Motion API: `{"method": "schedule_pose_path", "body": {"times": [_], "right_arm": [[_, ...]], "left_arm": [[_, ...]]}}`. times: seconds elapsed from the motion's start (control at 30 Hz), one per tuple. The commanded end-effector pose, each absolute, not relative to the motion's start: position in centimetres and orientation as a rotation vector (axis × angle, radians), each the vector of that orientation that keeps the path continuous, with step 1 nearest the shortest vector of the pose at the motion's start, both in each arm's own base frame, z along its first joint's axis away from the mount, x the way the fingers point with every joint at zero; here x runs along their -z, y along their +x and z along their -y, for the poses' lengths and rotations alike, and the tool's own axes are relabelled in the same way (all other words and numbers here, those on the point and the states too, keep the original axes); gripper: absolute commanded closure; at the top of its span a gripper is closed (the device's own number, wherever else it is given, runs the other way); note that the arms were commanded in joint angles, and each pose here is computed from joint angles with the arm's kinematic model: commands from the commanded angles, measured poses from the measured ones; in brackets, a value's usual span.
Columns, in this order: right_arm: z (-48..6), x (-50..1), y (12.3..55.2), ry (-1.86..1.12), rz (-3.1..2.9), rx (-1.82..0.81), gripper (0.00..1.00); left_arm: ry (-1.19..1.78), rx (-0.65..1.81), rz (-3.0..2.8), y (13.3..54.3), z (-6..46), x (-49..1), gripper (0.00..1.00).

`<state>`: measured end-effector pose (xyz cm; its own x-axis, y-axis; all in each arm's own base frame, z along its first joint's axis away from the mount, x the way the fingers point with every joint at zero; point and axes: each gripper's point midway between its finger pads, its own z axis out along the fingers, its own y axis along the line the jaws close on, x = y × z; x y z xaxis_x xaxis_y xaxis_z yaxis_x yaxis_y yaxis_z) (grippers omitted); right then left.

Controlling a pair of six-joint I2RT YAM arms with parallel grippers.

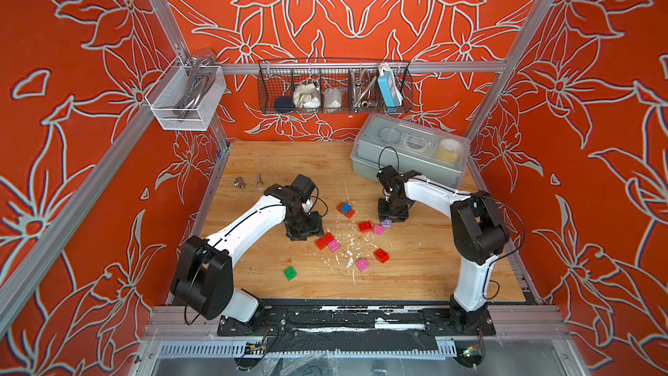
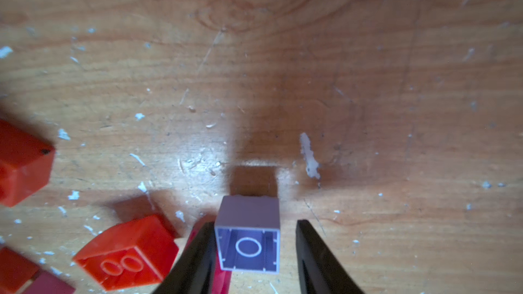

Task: Assemble the number 1 with lego
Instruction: Adjust the lego brick at the center of the board, then pick up the lego brick from the center of the board.

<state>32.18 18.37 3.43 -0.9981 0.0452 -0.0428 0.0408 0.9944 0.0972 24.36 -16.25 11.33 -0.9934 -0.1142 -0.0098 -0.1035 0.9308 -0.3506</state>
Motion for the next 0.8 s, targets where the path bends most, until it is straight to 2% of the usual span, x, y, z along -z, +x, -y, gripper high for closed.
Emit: {"method": "schedule_pose_path", "body": {"times": [0.0,0.1,0.23,0.4,0.6,0.7,0.77], "right_arm": [[-18.9,-3.1,32.3,0.04,-3.104,-0.139,0.57],[-19.2,-2.9,32.0,0.027,-3.12,-0.152,0.61],[-19.9,-3.6,31.5,0.004,-3.144,-0.215,0.73],[-20.6,-7.8,30.9,-0.08,-3.119,-0.324,0.75],[-23.1,-14.3,28.4,-0.287,-3.094,-0.689,0.77],[-25.1,-17.9,27.5,-0.389,-3.016,-0.945,0.77],[-26.5,-20.1,26.8,-0.411,-2.967,-1.141,0.77]], "left_arm": [[-0.174,0.535,-3.033,24.3,15.7,-12.3,0.38],[-0.168,0.541,-3.02,24.3,15.7,-12.4,0.38],[-0.097,0.556,-3.001,24.5,15.8,-12.9,0.37],[0.082,0.593,-2.854,25.4,16.1,-15.1,0.34],[0.406,0.699,-2.475,26.4,17.8,-19.8,0.33],[0.553,0.769,-2.253,25.9,18.9,-22.0,0.34],[0.652,0.805,-2.096,25.1,19.6,-23.6,0.3]]}}
